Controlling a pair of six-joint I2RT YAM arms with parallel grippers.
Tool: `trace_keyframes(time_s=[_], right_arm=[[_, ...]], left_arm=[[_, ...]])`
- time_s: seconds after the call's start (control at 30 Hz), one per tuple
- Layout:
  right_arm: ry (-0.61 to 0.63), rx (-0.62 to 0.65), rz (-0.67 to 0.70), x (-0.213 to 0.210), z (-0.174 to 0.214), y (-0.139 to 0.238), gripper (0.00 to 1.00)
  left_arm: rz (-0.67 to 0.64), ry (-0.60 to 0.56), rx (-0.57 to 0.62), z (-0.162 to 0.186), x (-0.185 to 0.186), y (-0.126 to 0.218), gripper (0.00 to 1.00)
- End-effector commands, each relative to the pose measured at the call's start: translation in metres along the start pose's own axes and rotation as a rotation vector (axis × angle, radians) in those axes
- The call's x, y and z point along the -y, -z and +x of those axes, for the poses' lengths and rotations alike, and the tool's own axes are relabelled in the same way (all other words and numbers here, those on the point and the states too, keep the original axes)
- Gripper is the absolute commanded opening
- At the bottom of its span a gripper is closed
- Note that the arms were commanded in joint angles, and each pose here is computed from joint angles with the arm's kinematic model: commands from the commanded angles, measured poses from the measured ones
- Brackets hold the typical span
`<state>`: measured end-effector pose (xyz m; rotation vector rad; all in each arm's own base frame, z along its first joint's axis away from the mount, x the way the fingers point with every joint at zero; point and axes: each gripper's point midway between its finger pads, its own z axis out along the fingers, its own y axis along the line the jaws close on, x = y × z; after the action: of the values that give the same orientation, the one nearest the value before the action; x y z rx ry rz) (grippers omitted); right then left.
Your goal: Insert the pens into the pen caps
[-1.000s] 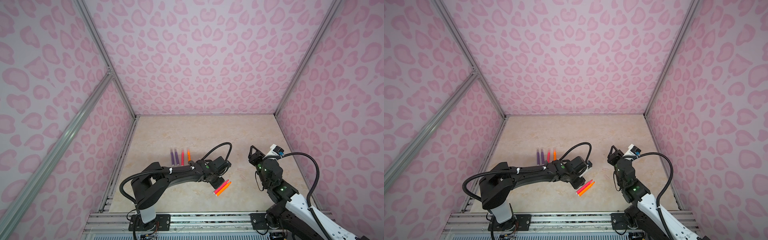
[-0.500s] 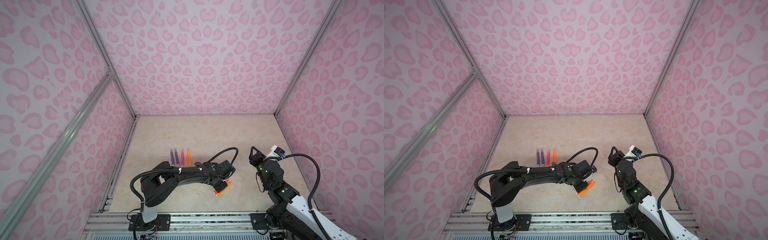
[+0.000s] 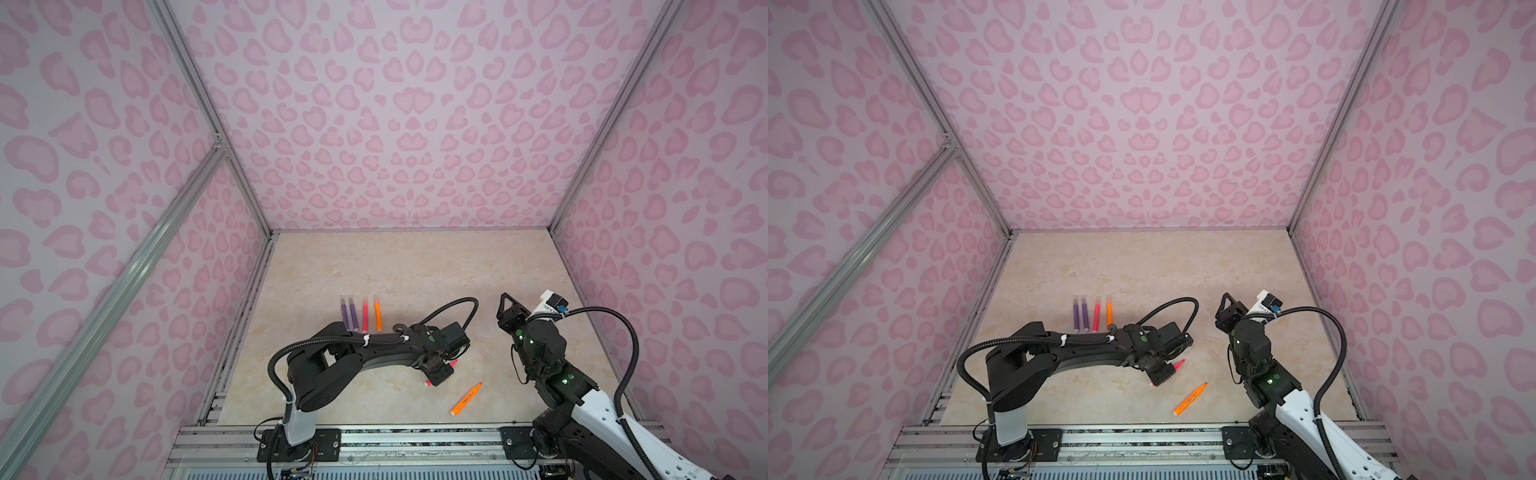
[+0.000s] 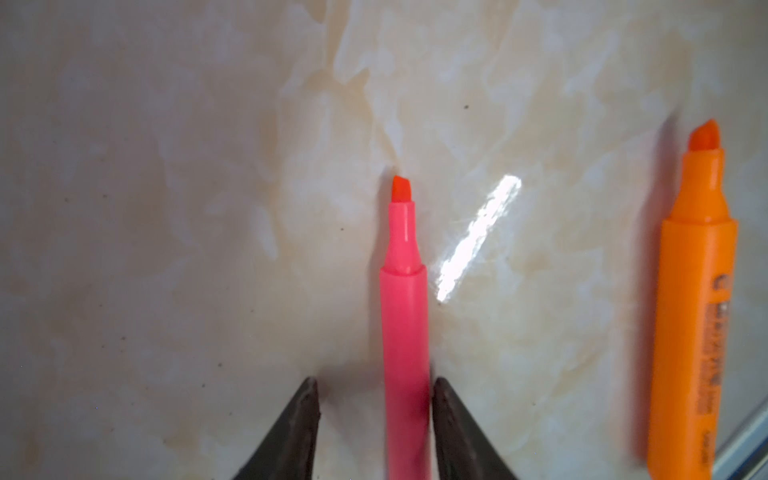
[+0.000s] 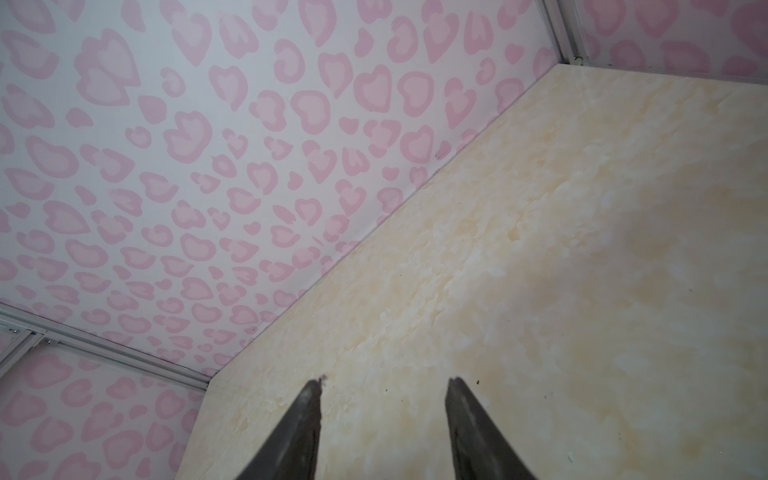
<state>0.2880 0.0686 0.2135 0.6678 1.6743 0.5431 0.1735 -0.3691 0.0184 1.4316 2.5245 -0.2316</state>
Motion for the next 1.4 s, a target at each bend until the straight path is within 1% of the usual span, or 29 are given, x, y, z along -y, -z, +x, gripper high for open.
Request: trace_keyframes(time_s=[0.0, 0.07, 0.1, 0.2, 0.3, 0.43, 0.67, 0.83, 0.93, 1.07, 1.1, 1.17, 1.2, 1.23, 1.27, 1.3, 1.33, 1.37], right_arm=[[-0.006, 0.016, -0.011, -0.003, -0.002, -0.001, 0.5], [-0.002, 0.011, -0.008, -0.002, -0.001, -0.002, 0.5], [-0.002, 0.011, -0.006, -0.002, 0.0, -0.003, 0.5], [0.004, 0.002, 0.002, -0.002, 0.001, -0.005, 0.5], [0.009, -0.003, 0.009, -0.001, 0.002, -0.006, 0.5], [0.008, -0.002, 0.011, -0.001, 0.002, -0.006, 0.5], [0.011, -0.009, 0.011, -0.001, 0.003, -0.006, 0.5], [0.009, -0.035, -0.016, -0.009, 0.009, -0.011, 0.5], [0.017, -0.066, -0.032, -0.018, 0.014, -0.017, 0.5], [0.035, -0.12, -0.036, -0.025, 0.024, -0.025, 0.49], [0.038, -0.133, -0.042, -0.027, 0.026, -0.026, 0.49], [0.044, -0.158, -0.067, -0.036, 0.028, -0.027, 0.49], [0.057, -0.183, -0.087, -0.041, 0.031, -0.027, 0.49], [0.072, -0.203, -0.107, -0.046, 0.034, -0.026, 0.49], [0.082, -0.213, -0.121, -0.049, 0.037, -0.026, 0.49], [0.092, -0.221, -0.137, -0.052, 0.04, -0.026, 0.49], [0.094, -0.229, -0.147, -0.054, 0.043, -0.027, 0.49], [0.098, -0.243, -0.157, -0.056, 0.047, -0.029, 0.49]], left_arm=[[-0.001, -0.022, -0.029, 0.004, 0.002, -0.003, 0.44], [0.002, -0.023, -0.039, 0.004, 0.002, -0.005, 0.38], [0.005, -0.024, -0.047, 0.005, 0.003, -0.006, 0.32], [0.021, -0.021, -0.049, 0.005, 0.006, -0.007, 0.2], [0.028, -0.015, -0.026, 0.001, 0.007, -0.003, 0.12], [0.018, 0.009, 0.026, -0.007, 0.002, 0.008, 0.04], [0.003, 0.12, 0.171, -0.023, -0.022, 0.036, 0.03], [-0.019, 0.262, 0.316, -0.029, -0.056, 0.066, 0.03], [-0.022, 0.425, 0.437, -0.037, -0.086, 0.097, 0.03], [-0.062, 0.647, 0.593, -0.046, -0.134, 0.157, 0.03], [-0.074, 0.688, 0.64, -0.046, -0.143, 0.169, 0.03], [-0.112, 0.71, 0.73, -0.044, -0.156, 0.183, 0.03], [-0.146, 0.689, 0.78, -0.041, -0.16, 0.187, 0.03], [-0.18, 0.66, 0.81, -0.034, -0.163, 0.183, 0.03], [-0.241, 0.655, 0.842, -0.021, -0.17, 0.179, 0.03], [-0.301, 0.71, 0.848, -0.005, -0.181, 0.177, 0.03], [-0.308, 0.737, 0.846, 0.004, -0.185, 0.174, 0.03], [-0.287, 0.735, 0.859, 0.008, -0.184, 0.176, 0.03]])
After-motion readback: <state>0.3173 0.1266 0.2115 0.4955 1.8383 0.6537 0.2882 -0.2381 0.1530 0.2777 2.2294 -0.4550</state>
